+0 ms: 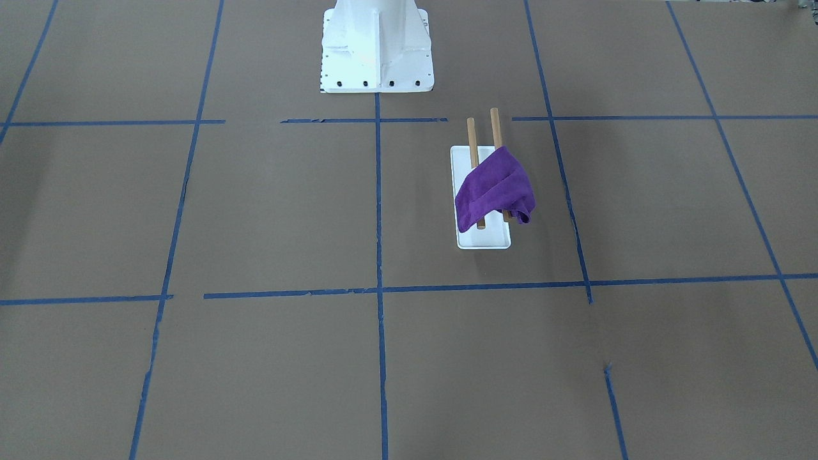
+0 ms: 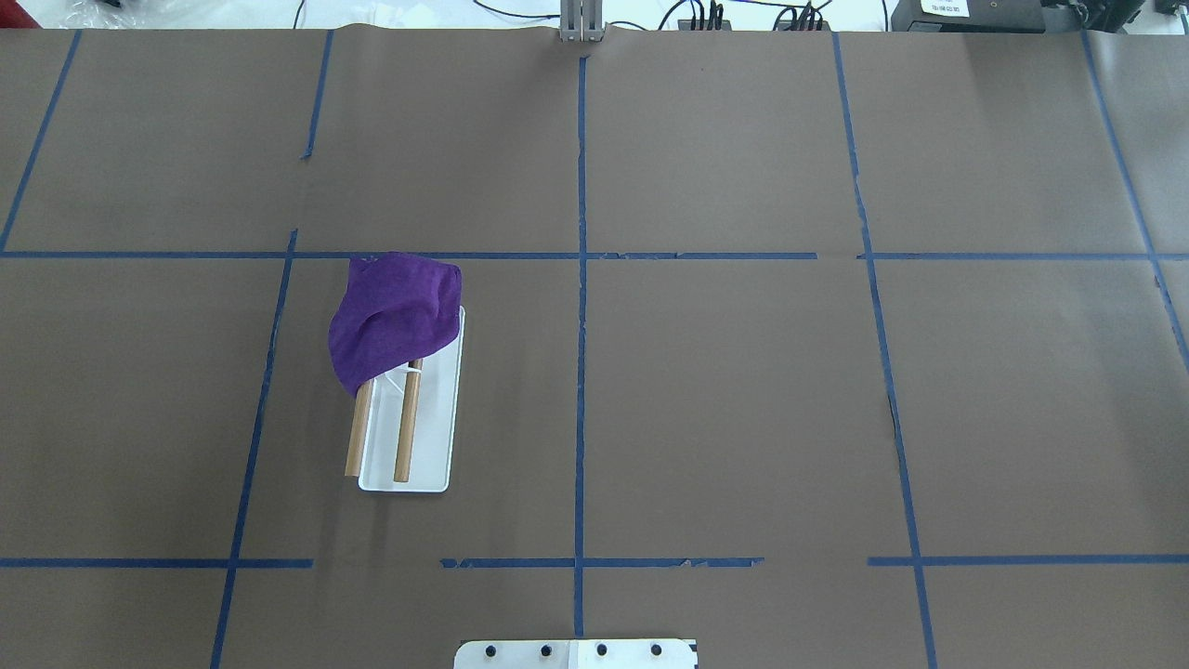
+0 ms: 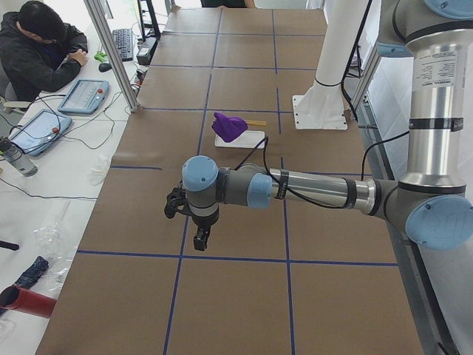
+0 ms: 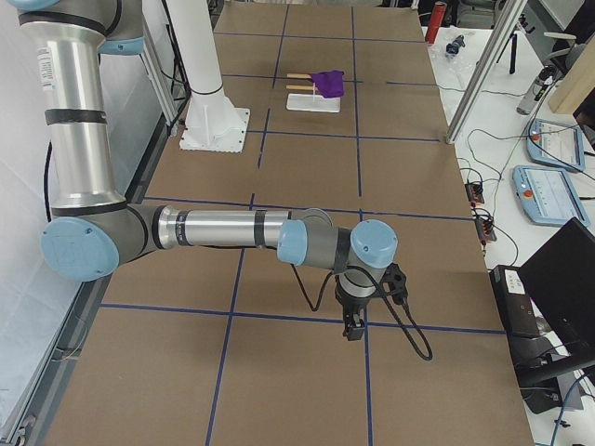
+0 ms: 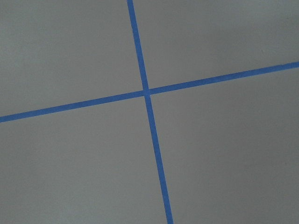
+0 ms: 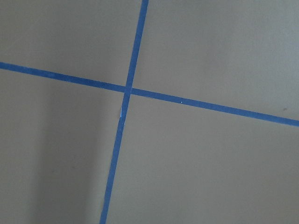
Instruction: Hang towel on rack
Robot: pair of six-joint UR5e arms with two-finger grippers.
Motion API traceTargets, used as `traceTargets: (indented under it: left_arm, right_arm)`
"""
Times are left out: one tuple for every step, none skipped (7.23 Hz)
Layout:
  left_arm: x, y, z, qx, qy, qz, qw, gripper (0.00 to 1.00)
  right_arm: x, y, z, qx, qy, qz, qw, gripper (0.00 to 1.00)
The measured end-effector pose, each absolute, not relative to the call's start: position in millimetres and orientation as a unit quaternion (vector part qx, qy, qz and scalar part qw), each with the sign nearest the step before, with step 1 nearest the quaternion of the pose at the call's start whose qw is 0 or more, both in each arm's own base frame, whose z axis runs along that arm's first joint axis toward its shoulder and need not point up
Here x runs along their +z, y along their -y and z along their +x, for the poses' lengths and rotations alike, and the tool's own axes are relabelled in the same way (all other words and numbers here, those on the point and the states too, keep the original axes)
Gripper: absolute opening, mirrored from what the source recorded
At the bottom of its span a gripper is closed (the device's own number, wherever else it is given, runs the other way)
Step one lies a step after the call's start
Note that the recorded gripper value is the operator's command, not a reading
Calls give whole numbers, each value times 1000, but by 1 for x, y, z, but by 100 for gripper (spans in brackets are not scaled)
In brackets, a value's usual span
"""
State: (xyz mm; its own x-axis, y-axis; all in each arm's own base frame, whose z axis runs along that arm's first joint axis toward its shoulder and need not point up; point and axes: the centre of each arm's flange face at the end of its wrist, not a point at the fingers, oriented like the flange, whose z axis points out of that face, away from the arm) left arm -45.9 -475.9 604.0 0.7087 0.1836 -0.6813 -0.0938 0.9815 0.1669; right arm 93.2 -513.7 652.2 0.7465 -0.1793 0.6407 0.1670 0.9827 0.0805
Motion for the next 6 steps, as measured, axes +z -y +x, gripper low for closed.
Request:
traceTargets:
  left_arm:
    - [605,475,-46,75,-374,59,923,100]
    - [605,475,-46,75,-374,59,923,100]
    - [605,474,-46,74,-374,58,923,100]
    - [606,474,-46,74,-374,58,923,100]
    - [606,474,-46,74,-374,58,923,100]
    - [606,474,-46,74,-374,58,923,100]
  right_arm:
    - [652,514,93,-92,344,9,934,100]
    - [652,514,93,-92,344,9,934,100]
    - [652,513,93,-92,344,9,934,100]
    - [653,513,93,-92,344,9,934,100]
    - [653,513,93,-92,344,8,934,100]
    - [653,513,93,-92,344,8,934,100]
